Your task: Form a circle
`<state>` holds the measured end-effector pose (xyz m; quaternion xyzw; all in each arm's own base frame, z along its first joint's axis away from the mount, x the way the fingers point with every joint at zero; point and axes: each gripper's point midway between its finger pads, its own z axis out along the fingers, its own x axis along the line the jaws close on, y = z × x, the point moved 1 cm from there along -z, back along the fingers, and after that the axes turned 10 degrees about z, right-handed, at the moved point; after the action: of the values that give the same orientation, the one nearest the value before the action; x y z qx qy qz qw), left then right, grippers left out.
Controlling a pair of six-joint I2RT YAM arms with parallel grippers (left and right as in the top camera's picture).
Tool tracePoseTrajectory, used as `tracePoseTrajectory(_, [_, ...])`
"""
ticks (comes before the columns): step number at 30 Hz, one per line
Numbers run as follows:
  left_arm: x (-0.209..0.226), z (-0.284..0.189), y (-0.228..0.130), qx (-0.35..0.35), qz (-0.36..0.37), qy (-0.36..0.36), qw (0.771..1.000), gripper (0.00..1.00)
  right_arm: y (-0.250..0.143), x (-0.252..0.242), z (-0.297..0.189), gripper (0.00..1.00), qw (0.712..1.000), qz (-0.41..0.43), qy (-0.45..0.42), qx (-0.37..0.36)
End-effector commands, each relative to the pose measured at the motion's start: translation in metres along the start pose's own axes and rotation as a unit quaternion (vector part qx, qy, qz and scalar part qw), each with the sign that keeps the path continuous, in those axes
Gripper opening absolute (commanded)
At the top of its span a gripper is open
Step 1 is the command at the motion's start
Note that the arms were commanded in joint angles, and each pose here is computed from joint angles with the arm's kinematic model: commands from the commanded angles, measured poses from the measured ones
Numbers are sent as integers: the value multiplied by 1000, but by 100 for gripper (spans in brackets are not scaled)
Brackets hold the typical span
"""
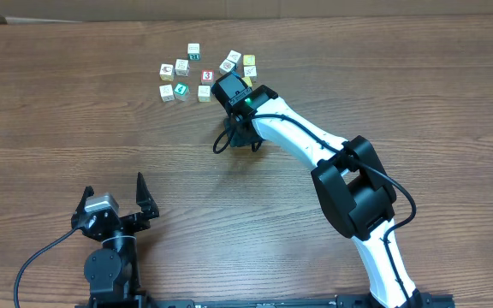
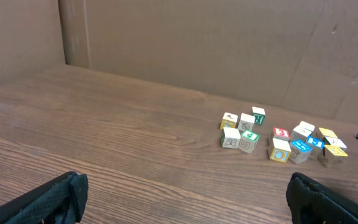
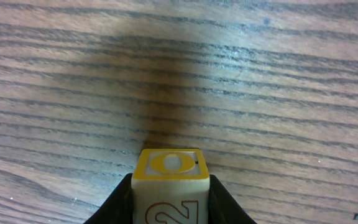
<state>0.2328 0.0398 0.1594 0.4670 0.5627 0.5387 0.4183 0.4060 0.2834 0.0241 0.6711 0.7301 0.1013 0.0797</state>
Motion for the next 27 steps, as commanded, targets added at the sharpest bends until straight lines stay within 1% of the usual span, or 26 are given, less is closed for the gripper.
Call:
tracePoseTrajectory(1, [-4,-1,1,-4,9,-10,1000,100,9,-1,0,25,1000,-10,-3,-13])
tracePoseTrajectory(5, [-4,-1,0,-4,9,-10,1000,99,8,-1,0,25,1000,-10,-3,-12])
tracePoseTrajectory(6, [-4,-1,1,-4,9,-10,1000,99,8,-1,0,28,1000,-10,-3,-12])
tracePoseTrajectory(8, [-4,-1,0,-4,9,-10,1000,100,9,-1,0,39,1000,-9,-3,-13])
tracePoseTrajectory(11, [-4,-1,1,-4,9,-10,1000,100,12,1,-3,45,1000,-9,0,-17])
tracePoseTrajectory(12, [-4,-1,0,-4,9,-10,1000,100,15,2,-7,49,1000,-9,2,-21])
tracePoseTrajectory(14, [-4,-1,1,-4,9,-10,1000,100,21,4,-14,54,1000,-13,4,-26])
tracePoseTrajectory(16, [-4,-1,0,-4,9,-10,1000,100,35,6,-31,56,999,-17,6,-43])
tracePoseTrajectory(19, [-4,-1,0,-4,9,-10,1000,99,66,3,-72,58,996,-6,-3,-87])
tracePoseTrajectory(20, [-4,-1,0,-4,9,-10,1000,100,73,2,-83,61,995,-3,-4,-99])
tracePoseTrajectory(24, [-4,-1,0,-4,9,-10,1000,99,109,0,-150,63,987,-18,15,-161])
tracePoseTrajectory(27, [-4,-1,0,-4,9,-10,1000,99,132,-9,-200,68,977,-1,33,-211])
